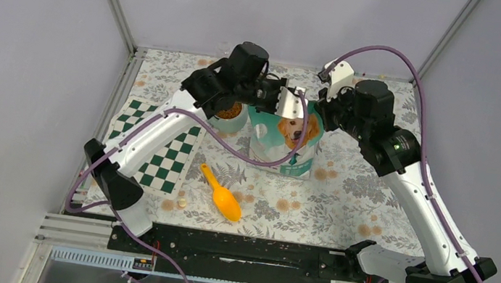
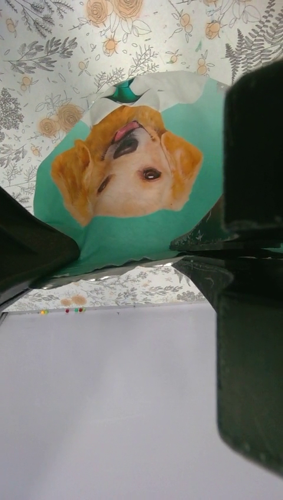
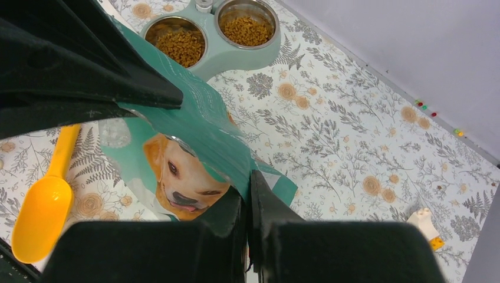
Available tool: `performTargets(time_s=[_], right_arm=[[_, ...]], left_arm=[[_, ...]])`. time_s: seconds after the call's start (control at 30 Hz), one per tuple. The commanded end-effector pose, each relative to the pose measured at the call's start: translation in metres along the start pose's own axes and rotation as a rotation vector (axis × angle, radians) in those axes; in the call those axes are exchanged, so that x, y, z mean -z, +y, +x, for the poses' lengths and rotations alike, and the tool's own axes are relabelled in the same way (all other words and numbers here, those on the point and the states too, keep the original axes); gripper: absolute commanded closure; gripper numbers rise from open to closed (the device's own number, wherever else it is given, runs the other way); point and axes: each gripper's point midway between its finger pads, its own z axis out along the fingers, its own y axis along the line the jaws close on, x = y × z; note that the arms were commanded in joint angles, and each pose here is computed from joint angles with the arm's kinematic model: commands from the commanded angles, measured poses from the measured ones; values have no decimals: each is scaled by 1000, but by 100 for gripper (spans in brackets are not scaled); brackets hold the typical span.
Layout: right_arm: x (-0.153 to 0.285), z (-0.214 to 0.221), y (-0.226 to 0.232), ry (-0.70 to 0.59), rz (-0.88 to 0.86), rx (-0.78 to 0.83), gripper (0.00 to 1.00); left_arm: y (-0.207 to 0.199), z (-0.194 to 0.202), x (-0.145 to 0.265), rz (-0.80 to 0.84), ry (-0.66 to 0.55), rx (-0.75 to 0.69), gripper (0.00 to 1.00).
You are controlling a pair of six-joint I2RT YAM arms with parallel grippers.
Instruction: Serve the pet food
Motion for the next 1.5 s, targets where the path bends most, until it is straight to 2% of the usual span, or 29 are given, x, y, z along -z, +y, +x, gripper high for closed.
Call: performTargets(time_s=[0.0, 0.37, 0.63, 0.93, 1.07, 1.13, 1.3, 1.33, 1.37, 1.47], right_arm=[[94, -64, -125, -220, 627, -7, 100], [105, -67, -130, -250, 657, 24, 100], [106, -69, -124, -267, 624, 34, 100], [106, -71, -120, -276, 598, 50, 100], [93, -73, -97, -280, 449, 111, 100], [84, -71, -77, -273, 322, 162, 100], [70, -69, -13, -293, -42, 213, 100], [68, -70, -5, -293, -91, 203, 96], [67, -71, 2, -293, -132, 190, 88], [69, -76, 17, -282, -229, 171, 69]], left_arm=[[-3, 110, 137, -110, 504, 147, 100], [-4, 129, 161, -150, 549, 194, 100], [1, 129, 167, -167, 543, 187, 100], [7, 113, 176, -200, 448, 179, 100], [6, 108, 175, -197, 414, 183, 100], [7, 98, 169, -186, 354, 177, 100], [21, 38, 136, -182, 34, 164, 100], [23, 31, 132, -191, 5, 156, 97], [29, 27, 129, -220, -12, 143, 93], [39, 24, 128, -281, -22, 150, 64]])
